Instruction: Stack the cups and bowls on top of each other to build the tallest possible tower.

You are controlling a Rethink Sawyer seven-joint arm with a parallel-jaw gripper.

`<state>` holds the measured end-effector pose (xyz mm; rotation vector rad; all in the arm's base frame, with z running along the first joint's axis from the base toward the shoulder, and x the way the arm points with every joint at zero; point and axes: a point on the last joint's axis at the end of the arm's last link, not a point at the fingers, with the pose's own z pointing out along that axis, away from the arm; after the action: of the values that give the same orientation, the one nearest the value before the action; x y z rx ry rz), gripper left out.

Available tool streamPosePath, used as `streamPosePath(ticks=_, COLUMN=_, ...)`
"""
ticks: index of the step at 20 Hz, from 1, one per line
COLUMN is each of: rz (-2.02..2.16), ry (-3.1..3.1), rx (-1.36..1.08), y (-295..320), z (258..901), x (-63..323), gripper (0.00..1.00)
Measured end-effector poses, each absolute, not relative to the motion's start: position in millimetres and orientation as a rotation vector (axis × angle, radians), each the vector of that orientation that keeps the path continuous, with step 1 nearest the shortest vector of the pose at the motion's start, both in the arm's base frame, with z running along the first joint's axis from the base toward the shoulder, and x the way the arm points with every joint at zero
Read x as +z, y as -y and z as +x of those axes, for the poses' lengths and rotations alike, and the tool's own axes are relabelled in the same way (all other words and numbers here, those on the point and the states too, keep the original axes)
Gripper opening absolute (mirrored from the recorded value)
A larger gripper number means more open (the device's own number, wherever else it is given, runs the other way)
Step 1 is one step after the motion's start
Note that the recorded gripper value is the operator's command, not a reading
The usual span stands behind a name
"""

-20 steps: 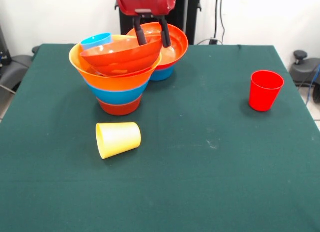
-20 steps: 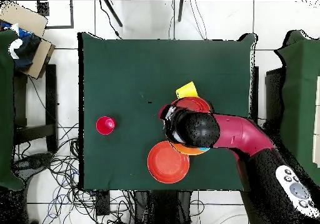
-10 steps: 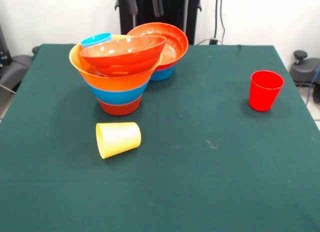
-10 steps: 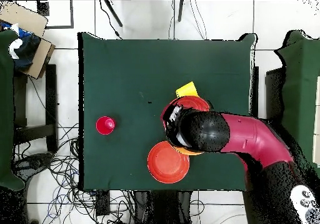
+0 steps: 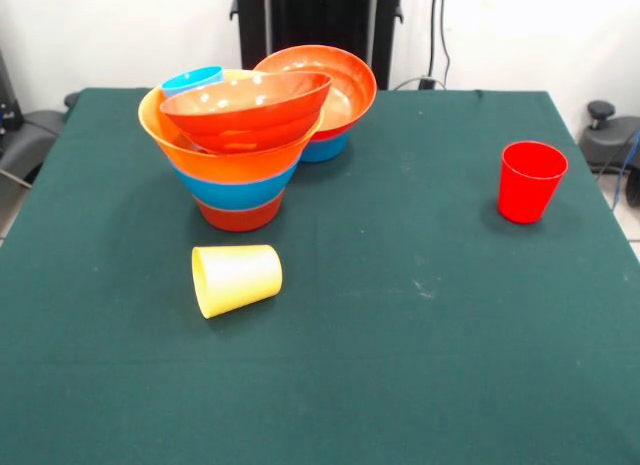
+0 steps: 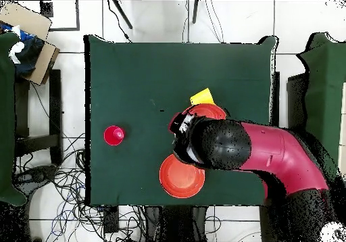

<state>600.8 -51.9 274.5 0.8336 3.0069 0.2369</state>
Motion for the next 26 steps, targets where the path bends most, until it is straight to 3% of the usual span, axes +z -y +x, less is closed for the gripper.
streamPosePath(ticks=8, rz=0.66, ry=-3.024, rx=0.249, y=-14, z=621, x=283, gripper=1.0)
streamPosePath(ticks=16, rz=0.508, ry=-3.063, rx=0.275, y=-76, z=636, x=267, gripper=1.0)
streamPosePath(ticks=26, rz=0.476, ry=-3.113, rx=0.269, y=-95, z=630, x=243, gripper=1.0)
